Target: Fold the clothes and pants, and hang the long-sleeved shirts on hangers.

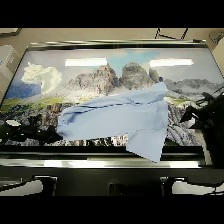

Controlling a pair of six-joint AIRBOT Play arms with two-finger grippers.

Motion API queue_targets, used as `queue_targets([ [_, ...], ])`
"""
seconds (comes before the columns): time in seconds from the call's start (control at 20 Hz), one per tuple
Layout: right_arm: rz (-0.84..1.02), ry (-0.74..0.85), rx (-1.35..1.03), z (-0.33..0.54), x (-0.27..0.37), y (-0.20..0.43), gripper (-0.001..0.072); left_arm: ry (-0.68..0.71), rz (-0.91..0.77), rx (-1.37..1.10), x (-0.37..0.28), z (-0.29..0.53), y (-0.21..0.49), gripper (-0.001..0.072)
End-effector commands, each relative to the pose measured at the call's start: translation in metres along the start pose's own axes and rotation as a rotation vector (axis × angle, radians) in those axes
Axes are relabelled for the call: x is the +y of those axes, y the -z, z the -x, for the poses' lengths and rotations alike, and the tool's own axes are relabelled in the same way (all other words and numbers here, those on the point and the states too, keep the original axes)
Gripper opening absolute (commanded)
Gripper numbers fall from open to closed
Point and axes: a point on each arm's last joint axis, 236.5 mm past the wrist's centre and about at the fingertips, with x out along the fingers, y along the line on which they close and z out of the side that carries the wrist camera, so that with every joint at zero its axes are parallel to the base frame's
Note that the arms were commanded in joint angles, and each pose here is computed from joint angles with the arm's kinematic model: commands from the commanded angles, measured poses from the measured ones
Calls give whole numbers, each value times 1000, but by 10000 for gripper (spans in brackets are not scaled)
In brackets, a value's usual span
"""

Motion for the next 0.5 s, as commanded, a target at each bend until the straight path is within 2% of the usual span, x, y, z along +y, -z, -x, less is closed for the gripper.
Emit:
queue_targets([
  [0.0,-21,-75,16,-37,8,4,567,-16,-27,-60,-5,7,-9,25],
  [0.2,-59,-259,-17,-75,40,-5,566,-15,-69,-111,-16,23,-10,25],
  [0.4,-12,-242,-6,-105,64,-8,553,-16,-94,-154,-24,34,-12,25],
  [0.45,9,-233,-11,-107,72,-7,399,-16,-98,-160,-25,35,-12,25],
])
